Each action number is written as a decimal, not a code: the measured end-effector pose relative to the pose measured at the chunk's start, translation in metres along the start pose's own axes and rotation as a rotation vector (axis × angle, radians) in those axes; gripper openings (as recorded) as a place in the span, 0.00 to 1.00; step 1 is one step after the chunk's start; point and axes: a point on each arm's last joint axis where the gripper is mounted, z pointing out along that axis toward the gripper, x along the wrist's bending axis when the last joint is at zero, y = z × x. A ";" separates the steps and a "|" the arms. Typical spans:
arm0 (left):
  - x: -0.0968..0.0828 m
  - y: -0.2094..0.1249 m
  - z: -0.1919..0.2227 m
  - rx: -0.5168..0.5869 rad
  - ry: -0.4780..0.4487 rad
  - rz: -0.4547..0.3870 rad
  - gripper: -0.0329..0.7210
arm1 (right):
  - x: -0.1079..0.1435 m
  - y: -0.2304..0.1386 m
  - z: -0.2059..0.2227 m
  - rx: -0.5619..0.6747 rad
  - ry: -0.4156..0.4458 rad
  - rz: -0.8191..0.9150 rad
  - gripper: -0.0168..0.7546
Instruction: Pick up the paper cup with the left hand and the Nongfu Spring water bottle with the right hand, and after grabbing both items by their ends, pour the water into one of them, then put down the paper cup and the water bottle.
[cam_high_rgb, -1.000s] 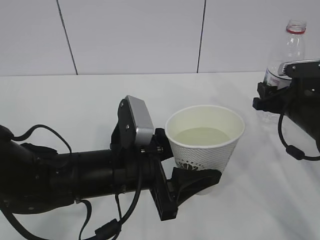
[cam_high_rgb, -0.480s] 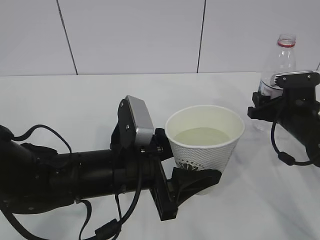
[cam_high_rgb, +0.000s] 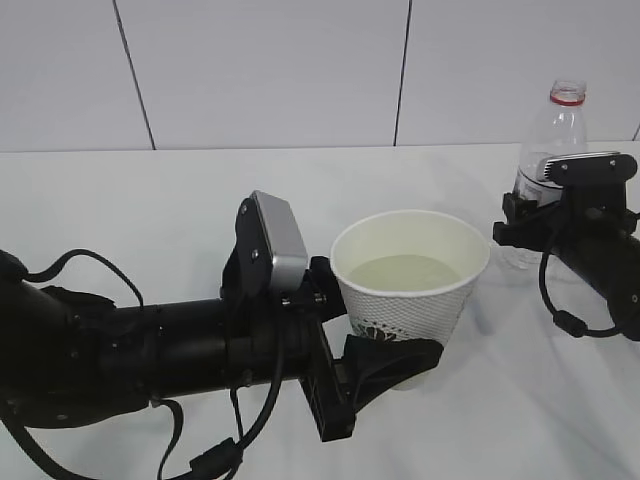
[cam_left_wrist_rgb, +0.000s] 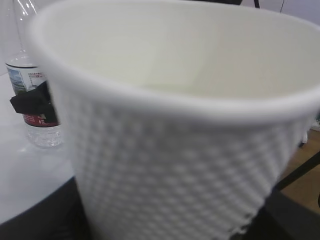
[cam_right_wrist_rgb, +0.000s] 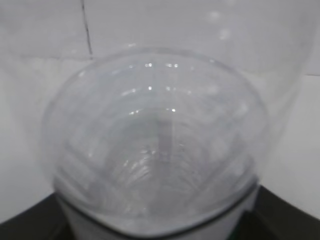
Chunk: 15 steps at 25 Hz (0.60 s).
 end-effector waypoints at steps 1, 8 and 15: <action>0.000 0.000 0.000 0.000 0.000 0.000 0.74 | 0.000 0.000 0.000 0.000 0.000 0.001 0.61; 0.000 0.000 0.000 0.000 0.000 0.000 0.74 | 0.000 -0.007 -0.006 0.022 -0.005 0.086 0.77; 0.000 0.000 0.000 0.000 0.000 0.000 0.74 | -0.002 -0.009 -0.011 0.006 -0.028 0.109 0.84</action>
